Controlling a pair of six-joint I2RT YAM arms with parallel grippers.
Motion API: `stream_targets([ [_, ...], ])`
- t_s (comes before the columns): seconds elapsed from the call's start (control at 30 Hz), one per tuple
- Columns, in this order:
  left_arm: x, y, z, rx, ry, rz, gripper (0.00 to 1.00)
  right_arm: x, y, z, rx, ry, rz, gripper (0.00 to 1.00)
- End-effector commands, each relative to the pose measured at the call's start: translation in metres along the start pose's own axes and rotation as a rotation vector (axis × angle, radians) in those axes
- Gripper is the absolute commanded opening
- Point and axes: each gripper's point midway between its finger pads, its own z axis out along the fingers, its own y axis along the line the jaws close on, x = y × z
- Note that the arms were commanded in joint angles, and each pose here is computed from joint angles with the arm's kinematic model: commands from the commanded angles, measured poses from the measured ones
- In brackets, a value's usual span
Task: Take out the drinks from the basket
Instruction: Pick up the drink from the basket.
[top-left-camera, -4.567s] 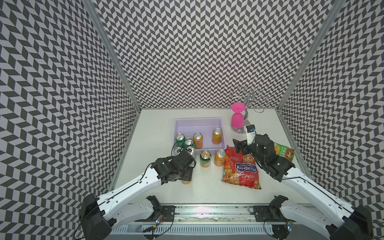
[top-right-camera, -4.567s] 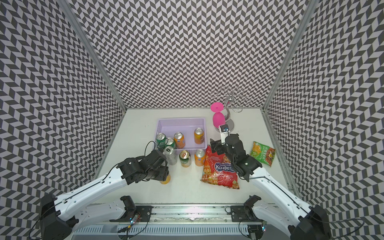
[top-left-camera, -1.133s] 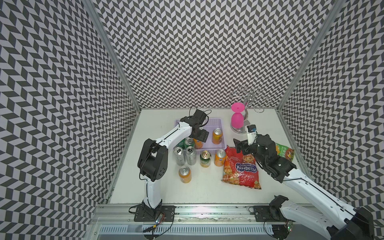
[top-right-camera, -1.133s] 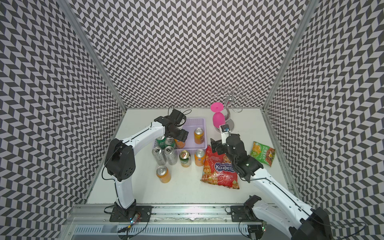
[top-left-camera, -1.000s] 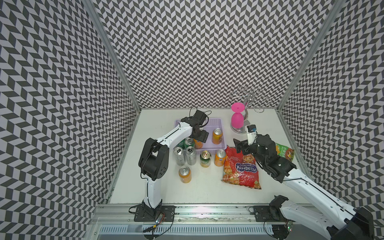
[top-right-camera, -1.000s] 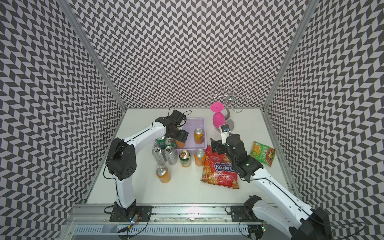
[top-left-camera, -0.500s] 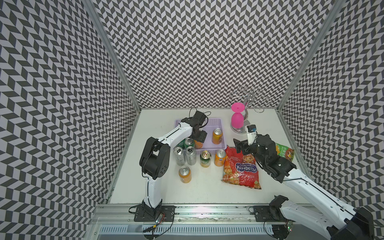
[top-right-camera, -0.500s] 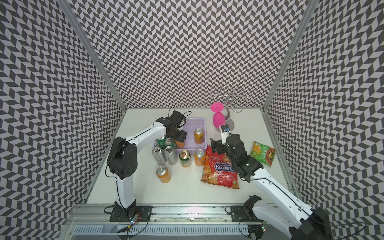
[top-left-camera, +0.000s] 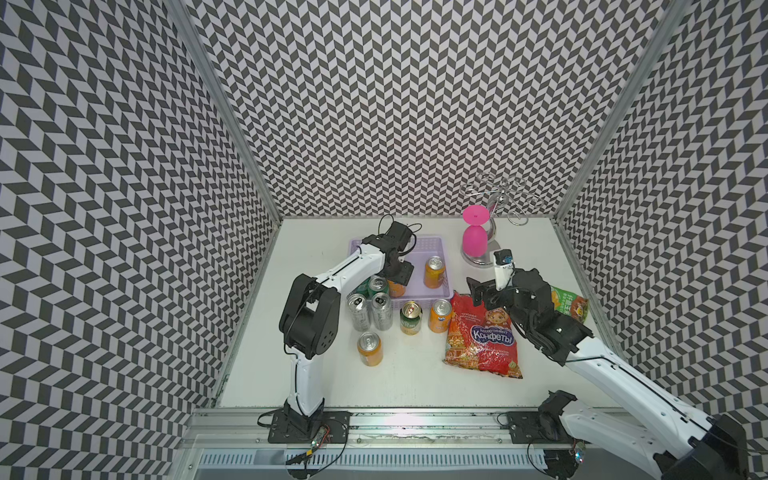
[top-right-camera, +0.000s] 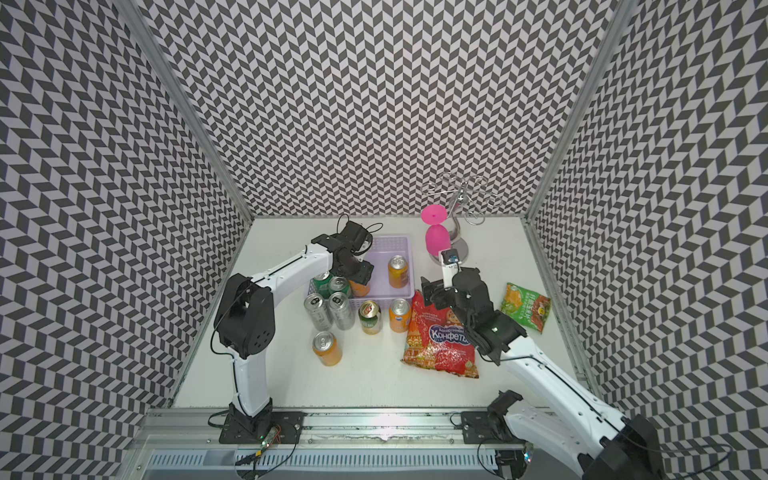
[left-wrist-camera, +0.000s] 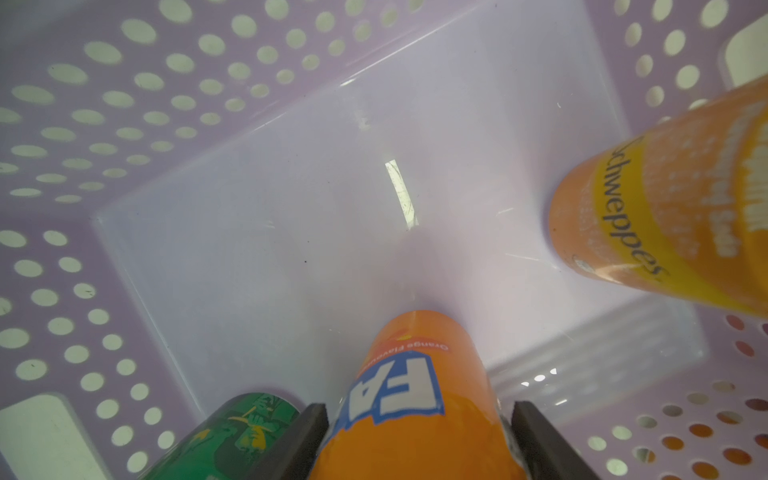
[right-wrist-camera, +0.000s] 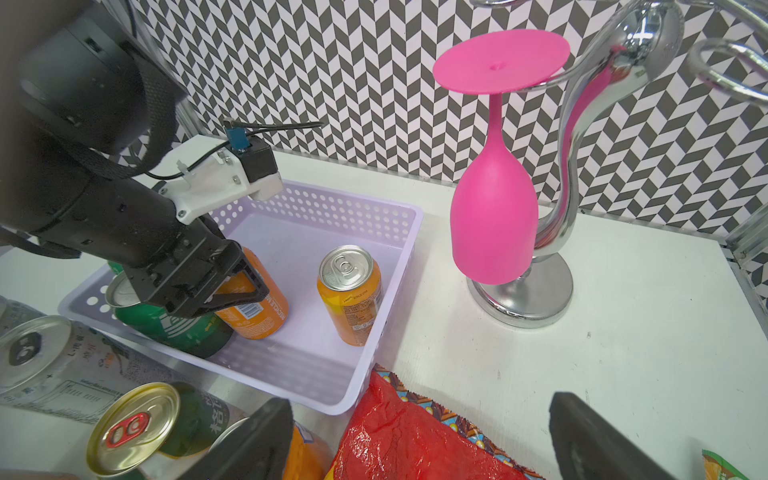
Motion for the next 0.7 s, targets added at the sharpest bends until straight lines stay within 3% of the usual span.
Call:
stream_targets([
  [0.0, -0.021, 0.0, -0.04, 0.009, -0.076, 0.0, 0.64, -0.014, -0.001, -0.003, -0.003, -0.064, 0.013, 1.0],
  [0.67, -0.05, -0.026, -0.147, 0.026, -0.25, 0.045, 0.62, -0.014, -0.002, -0.002, 0.005, -0.062, 0.014, 1.0],
])
